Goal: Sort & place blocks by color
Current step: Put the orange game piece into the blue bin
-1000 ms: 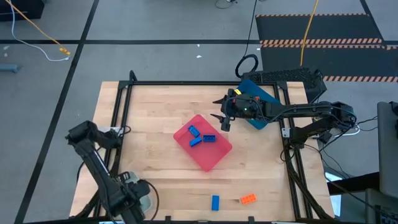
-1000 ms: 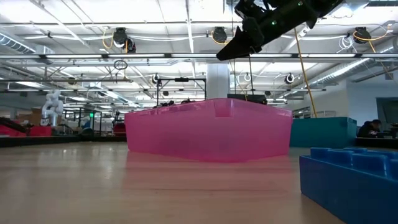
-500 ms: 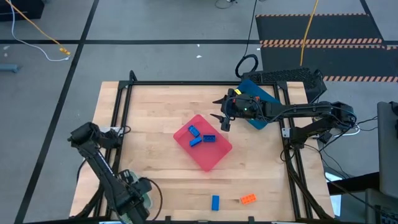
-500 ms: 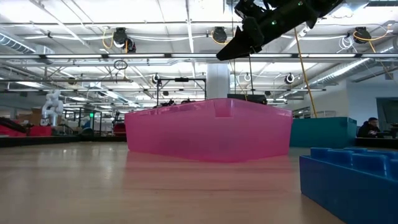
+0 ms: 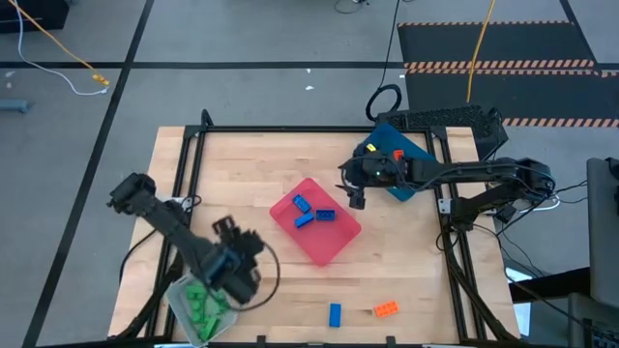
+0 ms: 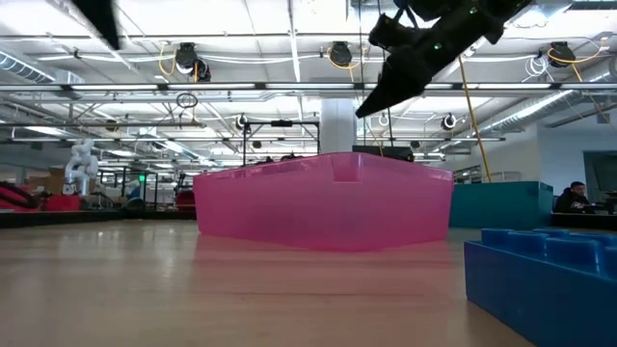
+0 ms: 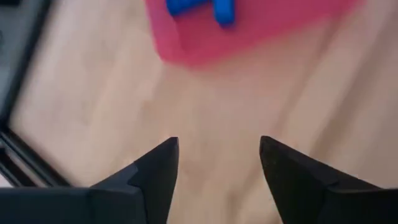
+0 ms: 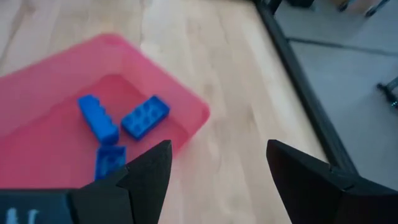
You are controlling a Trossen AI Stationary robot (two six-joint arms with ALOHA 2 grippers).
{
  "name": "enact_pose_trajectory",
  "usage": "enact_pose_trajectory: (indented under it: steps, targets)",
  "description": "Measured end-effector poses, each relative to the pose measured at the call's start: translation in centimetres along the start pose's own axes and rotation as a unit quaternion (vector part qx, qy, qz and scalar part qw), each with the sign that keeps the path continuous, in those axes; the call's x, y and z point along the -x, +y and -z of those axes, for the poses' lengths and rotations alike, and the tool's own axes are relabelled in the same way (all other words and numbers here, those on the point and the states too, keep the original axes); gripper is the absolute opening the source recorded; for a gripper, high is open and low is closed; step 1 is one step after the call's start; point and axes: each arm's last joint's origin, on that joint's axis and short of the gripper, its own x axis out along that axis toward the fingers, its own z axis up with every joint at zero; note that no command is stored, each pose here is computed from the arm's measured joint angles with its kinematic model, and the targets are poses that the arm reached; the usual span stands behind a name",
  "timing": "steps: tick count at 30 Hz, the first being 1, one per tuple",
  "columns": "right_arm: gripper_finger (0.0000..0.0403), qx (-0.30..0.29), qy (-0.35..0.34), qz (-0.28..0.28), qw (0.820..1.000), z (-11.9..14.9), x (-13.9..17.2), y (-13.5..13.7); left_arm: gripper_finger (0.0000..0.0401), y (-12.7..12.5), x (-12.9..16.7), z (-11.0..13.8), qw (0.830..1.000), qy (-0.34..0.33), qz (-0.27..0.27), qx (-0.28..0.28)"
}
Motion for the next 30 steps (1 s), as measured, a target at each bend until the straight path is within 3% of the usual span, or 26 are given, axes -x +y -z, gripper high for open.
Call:
enact_pose_trajectory:
  steps: [15,24,30]
  targets:
    - [0.0258,0.018,0.018,-0.075,0.997,-0.1,5.5,4.0,0.0155,6.0,-1.3,-8.9,0.988,-0.145,0.033,-0.038]
    - [0.0258,-0.010,0.131,-0.065,0.989,2.1,7.2,5.8,0.0152,8.9,-2.6,-13.7,0.968,-0.224,0.067,-0.090]
    - [0.0258,-0.011,0.127,-0.107,0.986,2.2,8.3,8.4,0.0152,11.7,-3.7,-16.2,0.955,-0.263,0.094,-0.099]
